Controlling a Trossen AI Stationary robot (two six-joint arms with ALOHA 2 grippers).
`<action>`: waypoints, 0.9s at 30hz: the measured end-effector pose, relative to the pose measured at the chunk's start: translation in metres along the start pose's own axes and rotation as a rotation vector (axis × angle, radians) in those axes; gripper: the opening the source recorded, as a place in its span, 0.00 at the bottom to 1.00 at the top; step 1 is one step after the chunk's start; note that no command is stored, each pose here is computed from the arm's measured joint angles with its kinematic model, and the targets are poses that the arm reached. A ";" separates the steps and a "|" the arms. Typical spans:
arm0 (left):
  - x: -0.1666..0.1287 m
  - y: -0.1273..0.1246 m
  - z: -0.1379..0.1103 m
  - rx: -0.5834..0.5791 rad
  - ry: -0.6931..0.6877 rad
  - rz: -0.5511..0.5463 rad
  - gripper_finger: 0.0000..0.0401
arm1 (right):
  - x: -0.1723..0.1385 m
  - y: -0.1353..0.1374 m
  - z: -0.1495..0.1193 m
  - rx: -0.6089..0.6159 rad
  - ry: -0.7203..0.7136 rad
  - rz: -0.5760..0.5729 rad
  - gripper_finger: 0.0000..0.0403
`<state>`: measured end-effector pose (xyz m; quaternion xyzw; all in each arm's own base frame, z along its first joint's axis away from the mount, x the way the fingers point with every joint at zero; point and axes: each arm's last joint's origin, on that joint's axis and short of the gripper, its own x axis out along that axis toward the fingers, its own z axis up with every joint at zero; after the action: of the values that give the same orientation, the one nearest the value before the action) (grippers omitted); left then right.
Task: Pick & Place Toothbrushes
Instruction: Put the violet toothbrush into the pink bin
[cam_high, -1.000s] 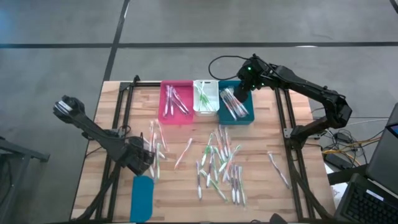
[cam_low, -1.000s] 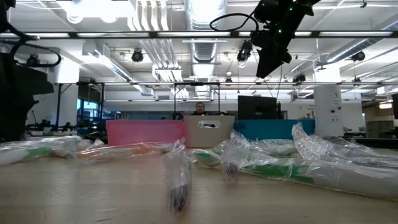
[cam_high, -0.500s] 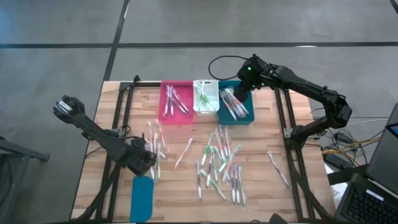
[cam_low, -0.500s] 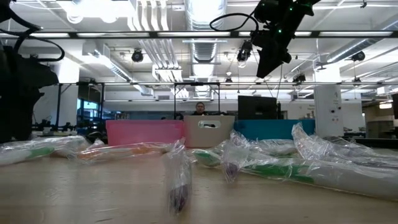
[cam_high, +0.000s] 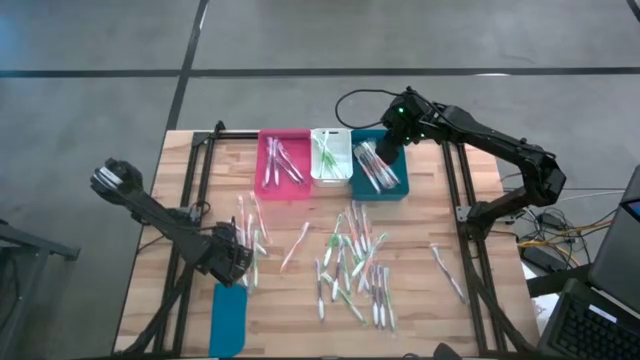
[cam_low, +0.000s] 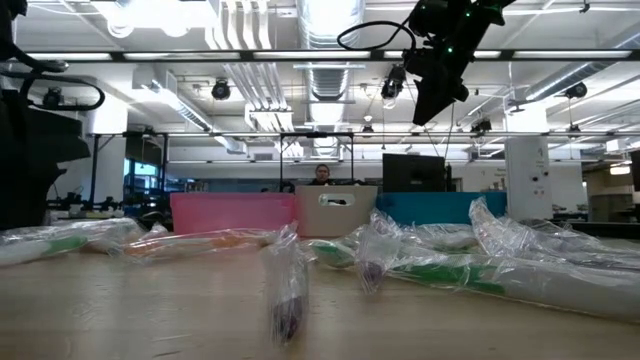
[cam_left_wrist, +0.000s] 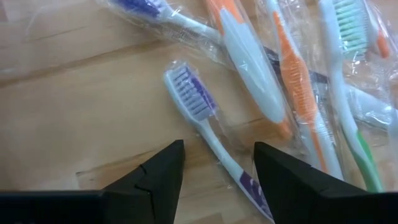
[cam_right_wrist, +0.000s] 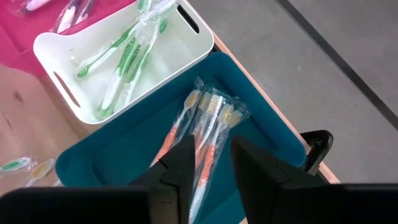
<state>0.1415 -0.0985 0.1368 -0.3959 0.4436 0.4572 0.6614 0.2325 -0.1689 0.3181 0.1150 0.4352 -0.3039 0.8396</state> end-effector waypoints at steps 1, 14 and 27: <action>0.000 0.000 0.000 0.001 0.000 0.003 0.50 | 0.000 0.000 0.000 0.000 0.000 0.000 0.23; 0.000 0.003 0.001 -0.005 -0.005 0.028 0.23 | 0.000 0.000 0.000 0.000 0.000 0.000 0.21; -0.014 0.004 0.009 0.007 -0.068 0.003 0.04 | 0.000 0.000 0.000 0.000 0.001 0.000 0.31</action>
<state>0.1375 -0.0931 0.1520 -0.3769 0.4230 0.4698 0.6770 0.2324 -0.1689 0.3181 0.1152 0.4355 -0.3040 0.8394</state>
